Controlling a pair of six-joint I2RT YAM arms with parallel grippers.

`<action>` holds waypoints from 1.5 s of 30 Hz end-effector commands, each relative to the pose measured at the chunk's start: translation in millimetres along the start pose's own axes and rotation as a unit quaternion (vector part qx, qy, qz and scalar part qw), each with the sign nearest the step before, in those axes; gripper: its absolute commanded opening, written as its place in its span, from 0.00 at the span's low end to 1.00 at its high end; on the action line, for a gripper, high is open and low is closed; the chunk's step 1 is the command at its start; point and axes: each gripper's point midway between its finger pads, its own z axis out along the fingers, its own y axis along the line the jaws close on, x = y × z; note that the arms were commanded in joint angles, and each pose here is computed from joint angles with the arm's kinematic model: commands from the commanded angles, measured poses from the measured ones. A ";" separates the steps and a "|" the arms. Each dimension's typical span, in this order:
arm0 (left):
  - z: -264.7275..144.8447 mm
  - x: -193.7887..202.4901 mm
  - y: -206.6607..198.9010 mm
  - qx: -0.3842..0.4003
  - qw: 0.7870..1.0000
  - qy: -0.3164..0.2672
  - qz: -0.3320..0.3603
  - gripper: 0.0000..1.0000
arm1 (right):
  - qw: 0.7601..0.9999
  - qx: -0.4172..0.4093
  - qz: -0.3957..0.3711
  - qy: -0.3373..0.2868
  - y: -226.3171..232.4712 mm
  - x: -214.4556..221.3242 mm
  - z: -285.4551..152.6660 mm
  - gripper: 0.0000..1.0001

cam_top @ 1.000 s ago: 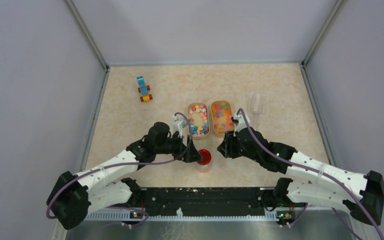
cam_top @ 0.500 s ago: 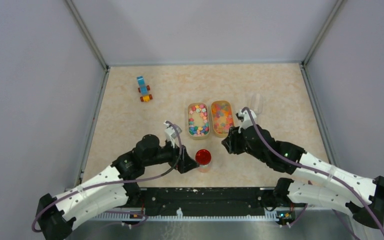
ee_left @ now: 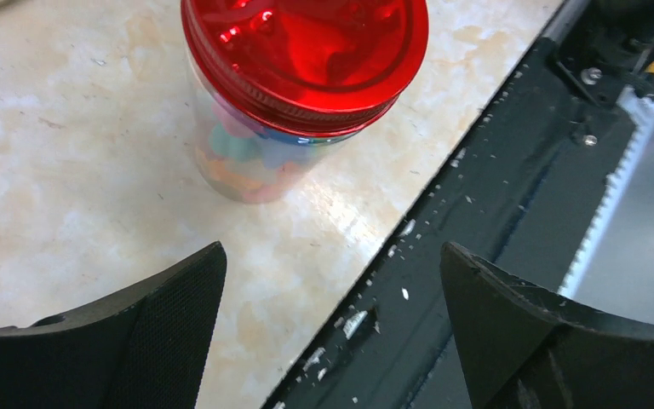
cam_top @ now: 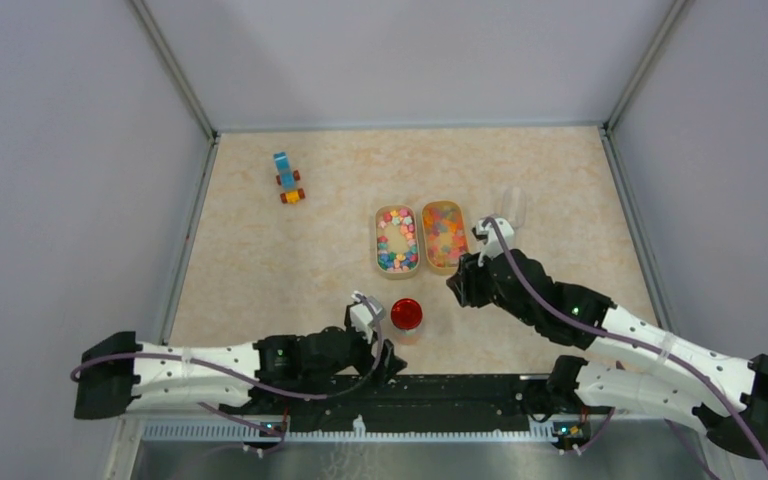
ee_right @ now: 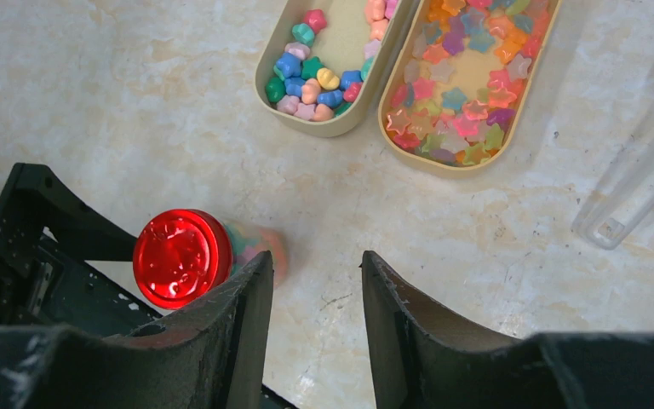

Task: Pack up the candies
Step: Screw the bottle lid onto the packing bottle.

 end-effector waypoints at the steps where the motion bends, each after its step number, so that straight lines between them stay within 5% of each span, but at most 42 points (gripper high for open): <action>1: 12.5 -27.9 11.7 -0.066 0.993 -0.096 0.032 0.99 | 0.999 -0.007 0.001 -0.040 4.2 -23.0 -8.5 0.43; 34: 79.9 -25.6 27.1 -0.098 0.962 -0.213 0.137 0.98 | 0.999 -0.040 0.022 -0.015 9.0 7.6 -1.1 0.45; 41: 80.6 -33.5 23.6 -0.091 0.953 -0.239 0.165 0.89 | 0.997 -0.073 0.024 -0.008 27.7 4.4 8.7 0.44; 45: 81.0 -32.6 16.8 -0.069 0.950 -0.243 0.186 0.74 | 0.994 -0.102 0.024 0.009 42.3 4.5 16.0 0.44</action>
